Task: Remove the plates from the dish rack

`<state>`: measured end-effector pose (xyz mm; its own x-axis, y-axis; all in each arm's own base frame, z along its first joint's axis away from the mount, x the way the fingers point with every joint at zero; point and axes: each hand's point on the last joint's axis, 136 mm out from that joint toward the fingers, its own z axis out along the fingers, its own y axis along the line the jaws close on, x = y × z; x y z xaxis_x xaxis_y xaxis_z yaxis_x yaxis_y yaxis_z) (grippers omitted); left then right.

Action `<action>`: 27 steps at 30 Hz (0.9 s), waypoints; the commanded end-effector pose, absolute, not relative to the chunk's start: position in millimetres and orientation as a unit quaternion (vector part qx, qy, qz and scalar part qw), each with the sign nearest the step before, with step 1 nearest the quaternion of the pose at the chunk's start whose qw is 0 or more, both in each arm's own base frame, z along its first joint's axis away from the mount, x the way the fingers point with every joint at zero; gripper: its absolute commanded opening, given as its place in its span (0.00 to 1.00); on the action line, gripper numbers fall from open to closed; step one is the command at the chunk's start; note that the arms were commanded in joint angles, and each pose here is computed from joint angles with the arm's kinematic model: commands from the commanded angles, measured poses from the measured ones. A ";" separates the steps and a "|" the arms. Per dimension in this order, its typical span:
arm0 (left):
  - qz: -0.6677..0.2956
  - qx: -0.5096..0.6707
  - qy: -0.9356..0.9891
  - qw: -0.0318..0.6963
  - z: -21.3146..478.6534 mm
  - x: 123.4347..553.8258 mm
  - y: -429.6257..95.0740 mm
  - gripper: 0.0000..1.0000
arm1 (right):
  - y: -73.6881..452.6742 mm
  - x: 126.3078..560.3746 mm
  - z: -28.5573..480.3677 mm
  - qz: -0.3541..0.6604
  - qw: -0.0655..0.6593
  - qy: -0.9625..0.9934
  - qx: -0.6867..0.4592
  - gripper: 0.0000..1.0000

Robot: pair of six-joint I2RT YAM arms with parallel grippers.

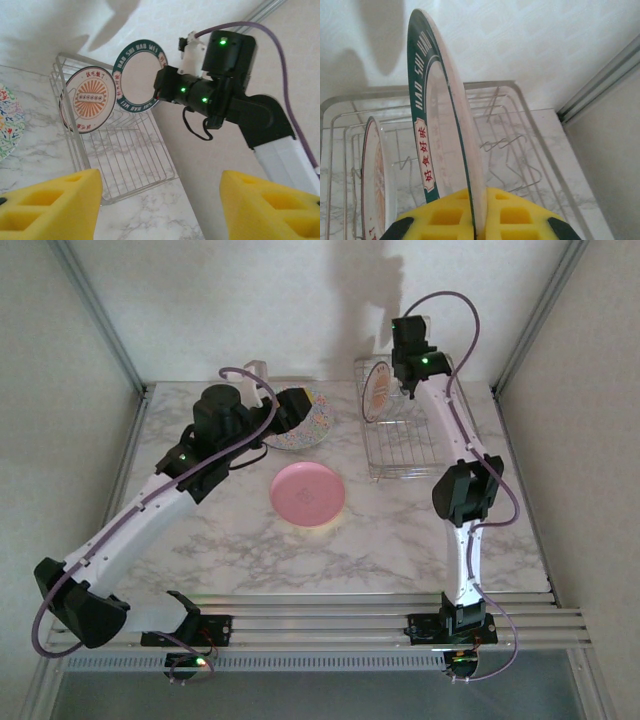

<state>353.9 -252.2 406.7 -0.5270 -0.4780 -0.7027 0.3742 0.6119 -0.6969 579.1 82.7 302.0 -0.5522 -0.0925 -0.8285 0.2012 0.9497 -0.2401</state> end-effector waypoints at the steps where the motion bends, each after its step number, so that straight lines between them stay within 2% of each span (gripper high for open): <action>1: -0.458 -0.019 0.749 0.479 418.1 354.6 -264.5 0.64 | 58.1 554.9 370.3 -0.166 0.530 0.829 0.062 0.00; 7: -0.472 -0.001 0.759 0.448 407.8 366.5 -286.4 0.65 | 24.7 510.2 395.7 -0.158 0.542 0.822 0.083 0.00; 11: -0.480 0.014 0.768 0.424 396.2 377.2 -303.9 0.68 | 12.6 476.8 401.5 -0.113 0.544 0.825 0.101 0.00; 18: -0.495 0.028 0.787 0.368 369.6 400.5 -337.7 0.72 | 35.1 433.6 388.6 0.082 0.514 0.845 0.121 0.00; 22: -0.492 0.022 0.802 0.338 350.8 413.3 -350.2 0.76 | 57.8 417.4 390.5 0.187 0.497 0.839 0.119 0.00; 27: -0.488 0.019 0.812 0.319 337.7 423.5 -359.4 0.77 | 90.9 405.6 390.7 0.312 0.449 0.828 0.122 0.00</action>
